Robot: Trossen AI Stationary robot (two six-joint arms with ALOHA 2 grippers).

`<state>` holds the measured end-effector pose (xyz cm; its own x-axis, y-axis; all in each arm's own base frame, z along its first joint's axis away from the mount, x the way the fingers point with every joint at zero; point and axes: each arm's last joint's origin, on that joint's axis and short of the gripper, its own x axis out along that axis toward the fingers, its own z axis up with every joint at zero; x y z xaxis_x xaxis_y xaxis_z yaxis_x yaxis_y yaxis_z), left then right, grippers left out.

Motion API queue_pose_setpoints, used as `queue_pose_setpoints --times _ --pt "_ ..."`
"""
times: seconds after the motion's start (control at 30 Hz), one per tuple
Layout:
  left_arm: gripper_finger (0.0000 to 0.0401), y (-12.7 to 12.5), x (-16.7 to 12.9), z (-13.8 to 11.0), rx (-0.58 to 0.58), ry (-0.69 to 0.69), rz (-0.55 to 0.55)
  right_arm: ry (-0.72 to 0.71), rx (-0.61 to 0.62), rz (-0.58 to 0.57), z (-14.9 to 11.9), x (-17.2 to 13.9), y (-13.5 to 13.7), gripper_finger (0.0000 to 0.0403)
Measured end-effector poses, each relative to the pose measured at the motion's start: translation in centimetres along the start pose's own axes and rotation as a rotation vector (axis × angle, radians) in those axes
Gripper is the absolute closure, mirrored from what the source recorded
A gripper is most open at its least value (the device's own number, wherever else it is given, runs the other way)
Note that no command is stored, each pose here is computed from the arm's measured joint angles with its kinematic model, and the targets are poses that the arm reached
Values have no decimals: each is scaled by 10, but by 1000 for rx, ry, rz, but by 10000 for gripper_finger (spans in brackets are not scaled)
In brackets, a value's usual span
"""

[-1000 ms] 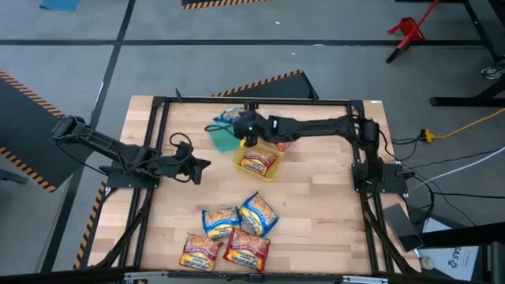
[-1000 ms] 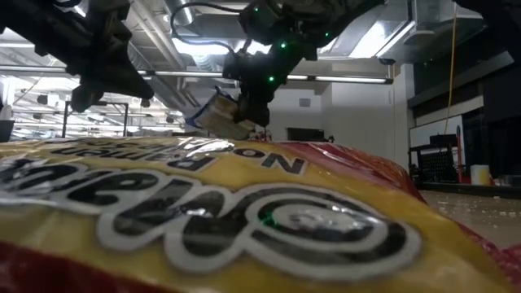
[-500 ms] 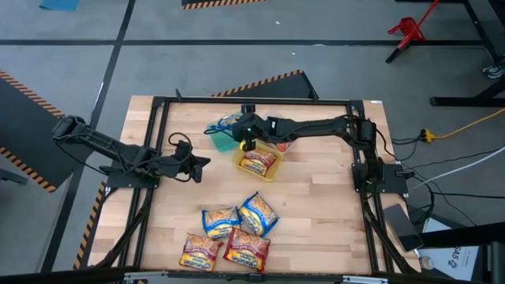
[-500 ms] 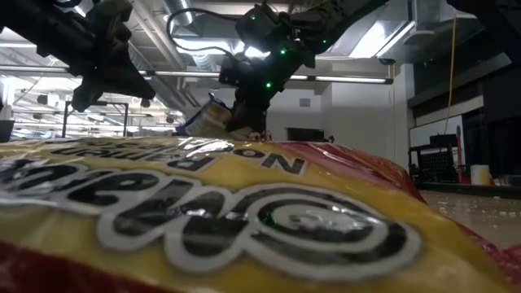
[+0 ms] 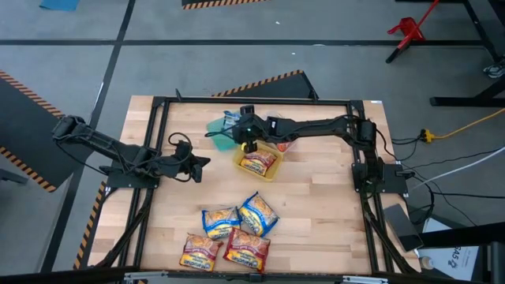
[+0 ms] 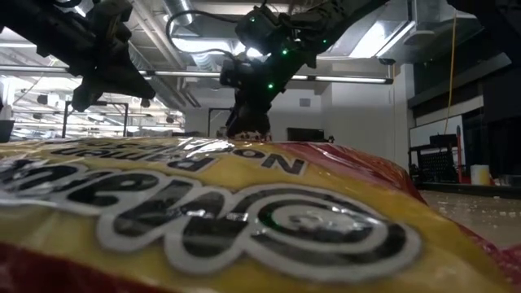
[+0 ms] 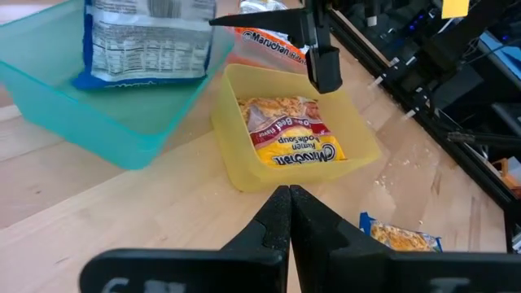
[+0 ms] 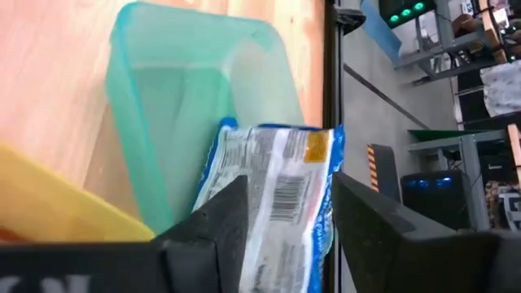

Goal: Sort Maruchan noodles
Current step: Put the top left blue noodle pack into the green bin

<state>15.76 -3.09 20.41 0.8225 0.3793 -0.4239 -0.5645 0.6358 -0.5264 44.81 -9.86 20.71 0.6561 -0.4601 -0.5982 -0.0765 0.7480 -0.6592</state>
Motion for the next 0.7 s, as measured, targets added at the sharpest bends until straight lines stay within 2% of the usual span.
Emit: queue_pose_setpoints --times 0.07,0.13,0.2,0.37,0.5,0.7 --pt "401 0 0 0 0 0 0 11 -41 -4 2 -3 2 241" --pt "401 0 0 0 1 0 0 36 -81 -55 4 -8 -2 244" --pt "401 0 0 0 4 2 3 31 -75 -75 4 -11 -10 248" --pt "401 1 0 0 5 3 5 -5 93 43 -15 -6 -47 253" --pt "401 1 0 -1 11 -3 16 -10 226 -6 -31 -2 -82 254" --pt "401 3 0 0 18 -26 42 -16 310 51 -54 6 -98 285"
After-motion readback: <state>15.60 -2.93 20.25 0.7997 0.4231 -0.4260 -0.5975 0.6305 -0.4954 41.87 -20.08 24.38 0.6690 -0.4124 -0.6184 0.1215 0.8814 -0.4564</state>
